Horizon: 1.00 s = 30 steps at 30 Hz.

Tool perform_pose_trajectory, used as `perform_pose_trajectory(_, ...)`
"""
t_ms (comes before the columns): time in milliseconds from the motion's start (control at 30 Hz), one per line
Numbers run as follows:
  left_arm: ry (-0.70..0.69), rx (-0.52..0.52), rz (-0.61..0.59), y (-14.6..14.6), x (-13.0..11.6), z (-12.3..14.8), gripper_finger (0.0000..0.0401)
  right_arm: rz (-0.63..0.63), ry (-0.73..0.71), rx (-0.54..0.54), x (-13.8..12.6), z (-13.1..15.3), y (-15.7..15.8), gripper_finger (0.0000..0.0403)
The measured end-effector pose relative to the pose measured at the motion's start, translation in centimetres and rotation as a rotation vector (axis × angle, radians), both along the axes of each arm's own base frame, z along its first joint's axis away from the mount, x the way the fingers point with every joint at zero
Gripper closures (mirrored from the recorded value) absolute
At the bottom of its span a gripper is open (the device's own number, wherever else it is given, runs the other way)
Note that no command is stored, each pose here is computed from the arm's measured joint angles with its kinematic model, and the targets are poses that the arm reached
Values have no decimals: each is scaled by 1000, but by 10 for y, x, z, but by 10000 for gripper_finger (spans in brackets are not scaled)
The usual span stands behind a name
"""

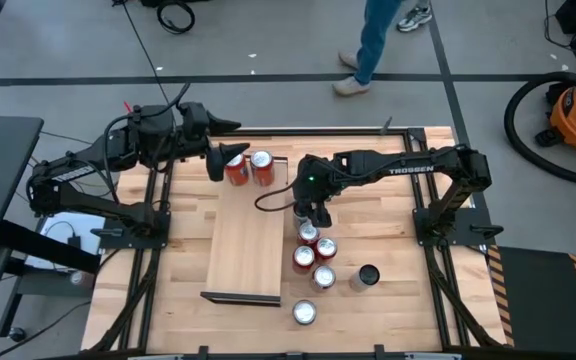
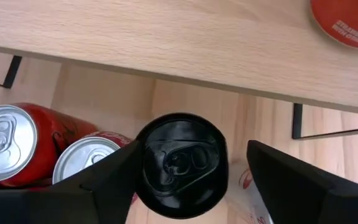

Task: Place canned beverage on shelf
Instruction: Put the top white and orange soda can on the shelf

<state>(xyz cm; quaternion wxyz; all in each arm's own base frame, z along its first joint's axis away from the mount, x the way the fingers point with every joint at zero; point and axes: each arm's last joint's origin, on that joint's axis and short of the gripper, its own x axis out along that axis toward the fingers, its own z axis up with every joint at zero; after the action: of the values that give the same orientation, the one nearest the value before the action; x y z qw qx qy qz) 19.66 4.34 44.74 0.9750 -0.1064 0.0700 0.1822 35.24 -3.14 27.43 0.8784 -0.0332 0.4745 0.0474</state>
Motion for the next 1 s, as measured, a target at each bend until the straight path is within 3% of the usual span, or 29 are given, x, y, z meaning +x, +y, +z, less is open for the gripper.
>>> perform_pose_trajectory(300, -25, -66, 13, 0, 0, 0, 83, -137, 14, 52, -1, -1, -1, 163)
perform_pose_trajectory(800, -54, 3, -1, -1, 1, 5, 83, -723, -3, 226, -1, -2, 5, 171)
perform_pose_trajectory(1000, -42, 92, -24, -2, 1, 7, 83, -711, -26, 168, -4, 3, 7, 167)
